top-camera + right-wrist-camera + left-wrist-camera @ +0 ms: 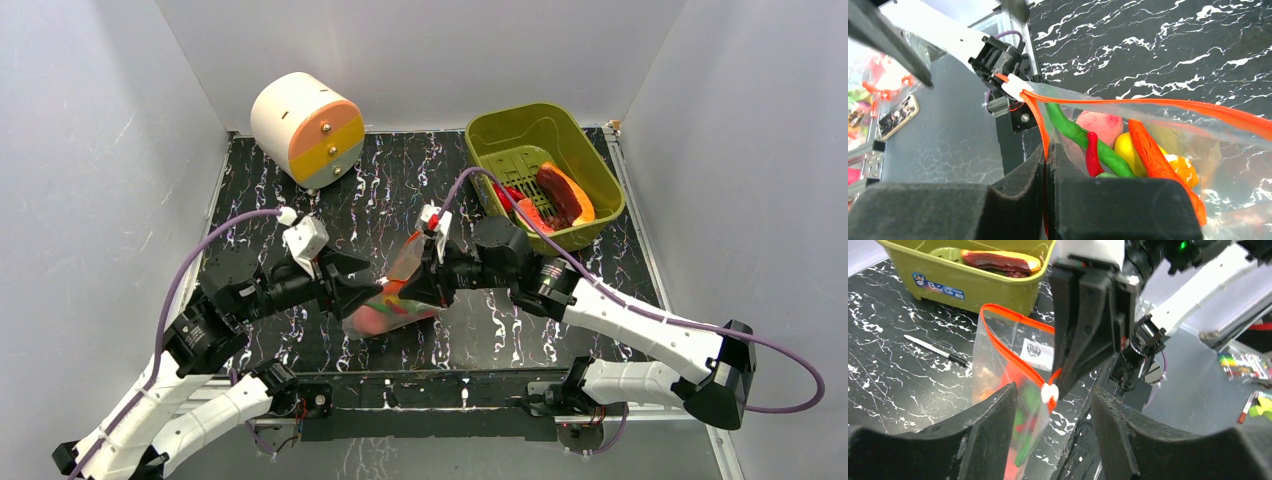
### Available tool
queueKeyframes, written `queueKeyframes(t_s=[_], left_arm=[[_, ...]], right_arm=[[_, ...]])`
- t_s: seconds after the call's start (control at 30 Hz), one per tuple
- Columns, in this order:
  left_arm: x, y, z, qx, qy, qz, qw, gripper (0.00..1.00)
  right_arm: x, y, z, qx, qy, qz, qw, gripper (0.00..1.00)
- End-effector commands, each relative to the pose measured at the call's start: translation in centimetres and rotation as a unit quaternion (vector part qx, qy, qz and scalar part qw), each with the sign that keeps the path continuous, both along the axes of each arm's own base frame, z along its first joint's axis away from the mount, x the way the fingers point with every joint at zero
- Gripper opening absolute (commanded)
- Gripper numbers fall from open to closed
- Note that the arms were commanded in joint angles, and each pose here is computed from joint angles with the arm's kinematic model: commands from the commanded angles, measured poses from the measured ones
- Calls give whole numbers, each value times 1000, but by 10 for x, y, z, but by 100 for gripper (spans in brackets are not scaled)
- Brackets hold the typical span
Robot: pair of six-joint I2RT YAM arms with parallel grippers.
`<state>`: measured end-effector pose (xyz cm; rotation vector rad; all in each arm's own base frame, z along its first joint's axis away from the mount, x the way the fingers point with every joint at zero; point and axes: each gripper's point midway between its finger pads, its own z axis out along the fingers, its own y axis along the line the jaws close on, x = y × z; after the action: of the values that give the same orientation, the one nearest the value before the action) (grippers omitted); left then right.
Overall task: Place the food in the zip-top bag and seal the zipper
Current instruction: Zip the zipper food storage bag at the center of the board.
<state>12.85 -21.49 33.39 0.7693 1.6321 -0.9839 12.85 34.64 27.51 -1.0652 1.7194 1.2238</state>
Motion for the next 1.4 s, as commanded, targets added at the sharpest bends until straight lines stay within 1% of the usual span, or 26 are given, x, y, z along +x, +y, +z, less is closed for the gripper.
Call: queueKeyframes(t_s=[0.0,0.13,0.3,0.5,0.6,0.7,0.83,0.97,1.13,1.2,1.37], left_arm=[[-19,-4,-11,11,-39,-66,997,52],[-22,-1,-24,17,-61,-74,995,52],[-14,0,-42,40,-63,-61,995,51],[0,0,-60,62,-76,-41,994,48],[7,3,-61,71,-82,-25,994,48],[9,7,-57,74,-92,-16,993,49],[7,14,-52,83,-123,-12,989,49],[8,22,-41,78,-151,1,985,49],[8,15,-45,79,-152,-13,985,49],[8,11,-50,80,-144,-23,986,47],[5,5,-47,72,-141,-39,987,38]], right_arm=[[16,10,46,53,-14,-39,998,0],[18,10,46,64,-10,-47,997,0],[14,10,47,72,-6,-39,997,0],[9,9,42,69,-21,-22,997,0],[6,9,42,69,-32,-10,997,0],[5,8,40,66,-36,-6,997,0],[3,8,35,60,-37,2,998,0],[-1,8,33,59,-35,14,998,0],[-2,7,37,67,-42,16,997,0],[-2,6,38,70,-44,16,996,0],[-4,7,38,74,-42,19,996,0]])
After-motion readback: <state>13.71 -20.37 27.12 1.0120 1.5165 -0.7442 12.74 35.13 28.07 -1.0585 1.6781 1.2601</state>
